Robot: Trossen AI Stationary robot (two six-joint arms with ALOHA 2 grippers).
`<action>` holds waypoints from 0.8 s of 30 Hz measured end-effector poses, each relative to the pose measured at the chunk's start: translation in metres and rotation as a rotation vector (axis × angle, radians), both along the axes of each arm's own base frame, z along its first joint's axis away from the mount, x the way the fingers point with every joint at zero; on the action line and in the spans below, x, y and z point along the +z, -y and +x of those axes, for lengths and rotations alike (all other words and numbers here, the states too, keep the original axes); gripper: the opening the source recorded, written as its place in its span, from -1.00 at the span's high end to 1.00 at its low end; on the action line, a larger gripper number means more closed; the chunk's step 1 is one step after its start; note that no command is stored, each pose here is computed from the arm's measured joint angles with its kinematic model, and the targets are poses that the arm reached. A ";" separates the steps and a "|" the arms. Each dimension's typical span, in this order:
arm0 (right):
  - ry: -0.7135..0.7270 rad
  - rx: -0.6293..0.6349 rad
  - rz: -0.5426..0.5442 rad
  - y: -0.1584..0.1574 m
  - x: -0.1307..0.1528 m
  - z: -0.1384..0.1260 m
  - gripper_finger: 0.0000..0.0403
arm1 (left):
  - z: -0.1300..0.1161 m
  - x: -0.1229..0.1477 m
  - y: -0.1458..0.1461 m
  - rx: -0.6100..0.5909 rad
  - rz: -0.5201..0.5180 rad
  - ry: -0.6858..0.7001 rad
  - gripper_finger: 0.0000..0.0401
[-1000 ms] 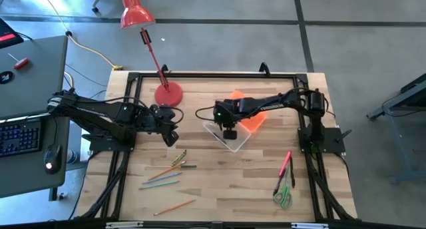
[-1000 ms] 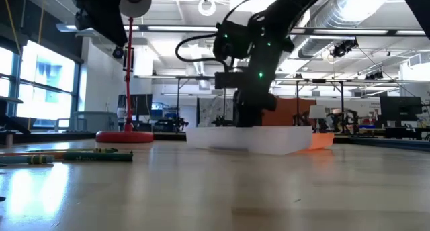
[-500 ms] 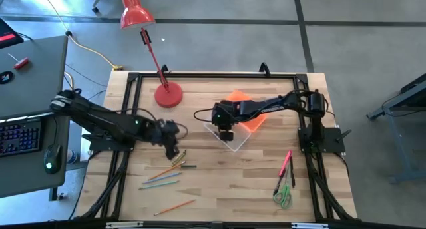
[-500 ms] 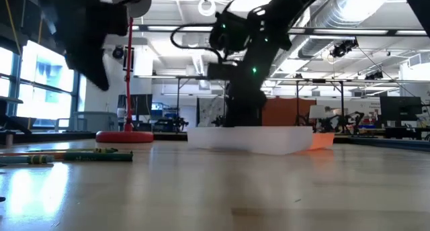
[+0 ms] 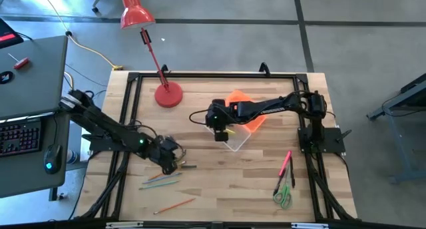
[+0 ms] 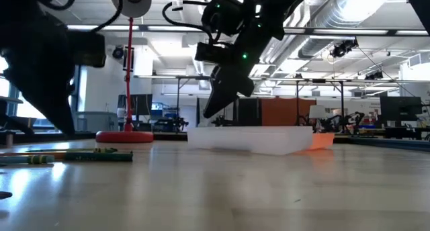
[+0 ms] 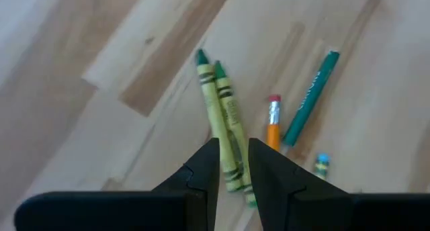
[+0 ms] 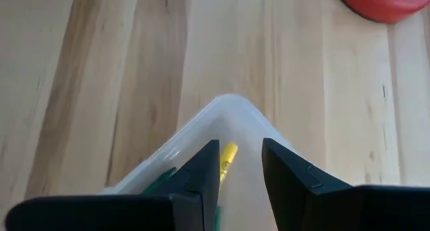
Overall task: Pick & place school supplies into a supply box
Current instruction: Put the top yellow green crayon into the supply box
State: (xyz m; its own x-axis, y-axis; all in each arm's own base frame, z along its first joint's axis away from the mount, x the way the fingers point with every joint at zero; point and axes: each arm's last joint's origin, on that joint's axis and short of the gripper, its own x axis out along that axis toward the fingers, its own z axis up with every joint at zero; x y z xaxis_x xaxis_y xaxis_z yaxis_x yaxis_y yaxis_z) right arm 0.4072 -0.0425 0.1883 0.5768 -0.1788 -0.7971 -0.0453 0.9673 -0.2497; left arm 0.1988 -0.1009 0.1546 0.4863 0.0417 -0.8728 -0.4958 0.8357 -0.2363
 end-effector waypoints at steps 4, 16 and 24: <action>0.005 -0.002 -0.002 0.000 0.000 0.000 0.54 | 0.002 -0.012 0.005 0.007 0.008 -0.040 0.45; 0.022 0.000 -0.004 0.000 0.001 0.002 0.55 | 0.003 -0.023 -0.001 0.068 0.187 -0.028 0.45; 0.024 0.004 0.003 0.000 0.001 0.002 0.55 | 0.010 -0.022 -0.015 0.084 0.265 -0.019 0.45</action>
State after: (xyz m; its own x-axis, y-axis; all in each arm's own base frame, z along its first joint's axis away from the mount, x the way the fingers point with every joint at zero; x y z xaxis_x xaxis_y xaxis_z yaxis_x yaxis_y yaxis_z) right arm 0.4091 -0.0424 0.1897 0.5964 -0.1740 -0.7836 -0.0430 0.9679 -0.2477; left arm 0.2093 -0.0857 0.1328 0.4548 0.3094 -0.8351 -0.5682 0.8229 -0.0045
